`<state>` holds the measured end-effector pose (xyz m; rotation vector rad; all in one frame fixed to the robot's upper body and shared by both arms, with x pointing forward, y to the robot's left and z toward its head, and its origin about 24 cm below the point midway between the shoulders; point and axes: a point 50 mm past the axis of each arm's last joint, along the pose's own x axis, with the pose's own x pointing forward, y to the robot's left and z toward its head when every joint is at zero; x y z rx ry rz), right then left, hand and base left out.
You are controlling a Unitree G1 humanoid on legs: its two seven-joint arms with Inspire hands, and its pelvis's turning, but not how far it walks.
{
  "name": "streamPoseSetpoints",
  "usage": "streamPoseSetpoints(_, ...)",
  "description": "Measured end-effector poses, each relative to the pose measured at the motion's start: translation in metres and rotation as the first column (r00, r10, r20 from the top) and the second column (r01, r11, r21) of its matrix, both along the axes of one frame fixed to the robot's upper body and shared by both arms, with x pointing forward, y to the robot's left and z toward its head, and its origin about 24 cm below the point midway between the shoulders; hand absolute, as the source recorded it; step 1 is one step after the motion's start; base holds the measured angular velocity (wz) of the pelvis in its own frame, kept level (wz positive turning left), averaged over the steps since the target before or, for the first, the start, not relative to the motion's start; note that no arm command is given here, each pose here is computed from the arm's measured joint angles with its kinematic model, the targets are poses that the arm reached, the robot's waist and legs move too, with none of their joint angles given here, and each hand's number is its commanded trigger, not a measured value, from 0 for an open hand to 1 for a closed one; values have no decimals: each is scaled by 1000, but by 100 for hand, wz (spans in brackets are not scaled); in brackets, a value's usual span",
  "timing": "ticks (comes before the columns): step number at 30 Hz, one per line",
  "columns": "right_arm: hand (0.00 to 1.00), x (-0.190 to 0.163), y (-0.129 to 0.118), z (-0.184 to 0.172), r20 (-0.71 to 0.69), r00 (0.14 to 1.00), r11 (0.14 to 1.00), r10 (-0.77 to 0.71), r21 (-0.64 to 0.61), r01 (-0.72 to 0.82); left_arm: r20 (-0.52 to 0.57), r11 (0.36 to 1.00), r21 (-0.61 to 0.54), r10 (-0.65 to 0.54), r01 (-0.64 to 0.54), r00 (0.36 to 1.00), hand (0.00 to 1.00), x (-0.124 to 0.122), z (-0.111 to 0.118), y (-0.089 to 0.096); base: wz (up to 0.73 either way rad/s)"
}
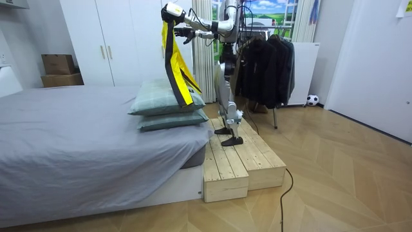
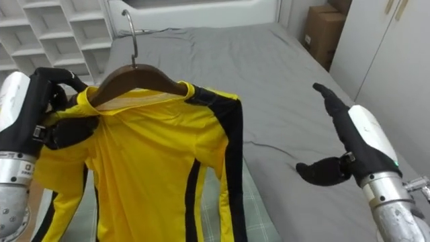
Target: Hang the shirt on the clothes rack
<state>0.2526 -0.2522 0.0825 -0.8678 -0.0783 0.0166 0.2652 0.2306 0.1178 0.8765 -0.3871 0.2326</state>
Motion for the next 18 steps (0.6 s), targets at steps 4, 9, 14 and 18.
streamPoseSetpoints(4, 0, 0, 1, -1, -23, 1000, 1000, 20, -9, -20, -6, 999, 38, -4, 4, 1000, 100, 0, 0, -1, 0)
streamPoseSetpoints(9, 0, 0, 2, -2, -38, 999, 998, 29, -55, -31, -15, 996, 94, 1, 0, 1000, 100, 0, -1, -2, 0)
streamPoseSetpoints(14, 0, 0, 3, -2, -46, 998, 995, 31, -90, -35, -43, 990, 138, -8, 14, 999, 100, 1, -3, -4, 1)
streamPoseSetpoints(18, 0, 0, 6, 1, -43, 998, 992, 48, -112, -53, -49, 990, 142, -13, 20, 999, 100, 1, -3, -4, 0)
